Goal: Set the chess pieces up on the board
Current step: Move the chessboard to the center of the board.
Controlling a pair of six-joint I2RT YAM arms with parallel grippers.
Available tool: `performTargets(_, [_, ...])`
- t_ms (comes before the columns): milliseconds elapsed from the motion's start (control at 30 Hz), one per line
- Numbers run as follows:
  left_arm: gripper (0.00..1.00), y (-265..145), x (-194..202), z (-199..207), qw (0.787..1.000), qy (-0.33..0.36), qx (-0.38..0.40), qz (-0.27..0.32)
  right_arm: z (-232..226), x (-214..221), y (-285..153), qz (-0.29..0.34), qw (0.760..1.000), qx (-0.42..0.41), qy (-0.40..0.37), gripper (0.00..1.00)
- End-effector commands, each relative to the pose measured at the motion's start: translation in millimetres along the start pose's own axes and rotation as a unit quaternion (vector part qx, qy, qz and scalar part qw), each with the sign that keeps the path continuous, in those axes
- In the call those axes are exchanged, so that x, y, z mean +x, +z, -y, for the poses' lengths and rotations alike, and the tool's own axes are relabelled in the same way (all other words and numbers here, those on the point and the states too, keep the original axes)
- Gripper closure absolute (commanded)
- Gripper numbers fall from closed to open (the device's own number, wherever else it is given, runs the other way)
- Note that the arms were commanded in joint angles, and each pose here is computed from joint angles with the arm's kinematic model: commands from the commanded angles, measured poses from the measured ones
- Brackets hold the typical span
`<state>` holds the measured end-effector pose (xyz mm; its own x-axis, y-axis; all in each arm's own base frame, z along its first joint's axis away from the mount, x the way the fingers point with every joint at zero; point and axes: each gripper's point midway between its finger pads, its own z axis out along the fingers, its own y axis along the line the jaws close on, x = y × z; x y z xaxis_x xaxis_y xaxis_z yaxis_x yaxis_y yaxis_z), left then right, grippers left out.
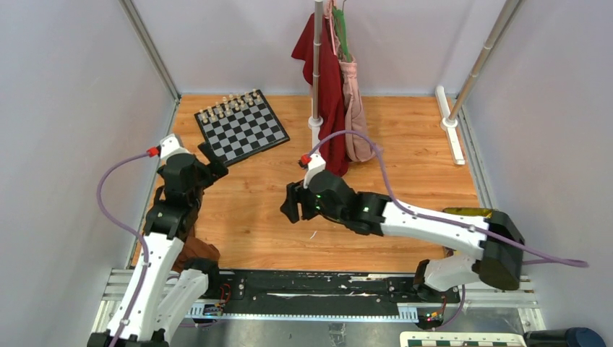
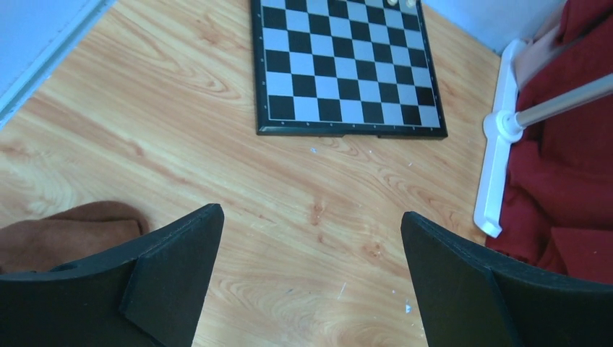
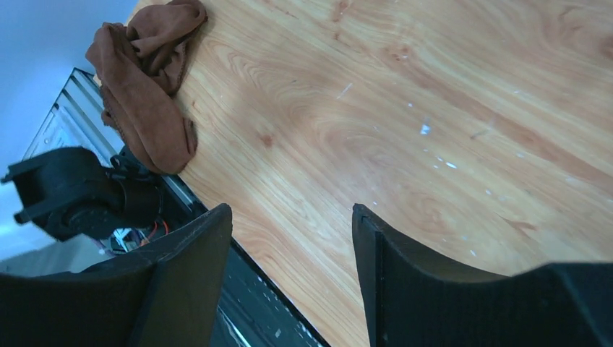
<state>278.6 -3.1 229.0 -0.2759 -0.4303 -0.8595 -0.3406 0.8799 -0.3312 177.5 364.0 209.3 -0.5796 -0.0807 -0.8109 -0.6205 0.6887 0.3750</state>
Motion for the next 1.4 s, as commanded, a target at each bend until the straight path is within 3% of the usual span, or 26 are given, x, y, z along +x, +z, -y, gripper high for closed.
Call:
performTargets(0, [0.00, -16.4, -7.0, -15.6, 0.998, -0.039, -0.026, 0.033, -38.6, -20.9, 35.7, 0.027, 0.998, -0.044, 0.048, 0.34])
performTargets(100, [0.00, -17.0, -14.9, -16.1, 0.998, -0.037, -0.031, 0.045, -42.9, -28.6, 64.9, 0.041, 0.997, -0.044, 0.055, 0.32])
performTargets(267, [0.00, -16.1, -31.5, -14.6, 0.997, -0.022, -0.045, 0.056, -28.1, -38.8, 119.8, 0.034, 0.987, -0.073, 0.138, 0.28])
performTargets(467, [0.00, -14.6, -46.5, -12.9, 0.996, -0.002, -0.054, 0.070, -7.4, -59.1, 179.8, 0.041, 0.965, -0.117, 0.232, 0.24])
performTargets(533, [0.00, -13.4, -47.8, -12.8, 0.996, 0.002, -0.054, 0.074, -4.5, -69.2, 196.8, 0.047, 0.953, -0.140, 0.264, 0.19])
performTargets(700, [0.00, -7.2, -45.1, -12.8, 0.996, 0.008, -0.054, 0.077, 10.0, -68.5, 234.8, 0.044, 0.942, -0.141, 0.302, 0.17])
performTargets(1367, [0.00, -0.3, -53.8, -5.4, 0.995, 0.026, -0.043, 0.091, 67.5, -60.4, 304.5, 0.074, 0.928, -0.073, 0.359, 0.27])
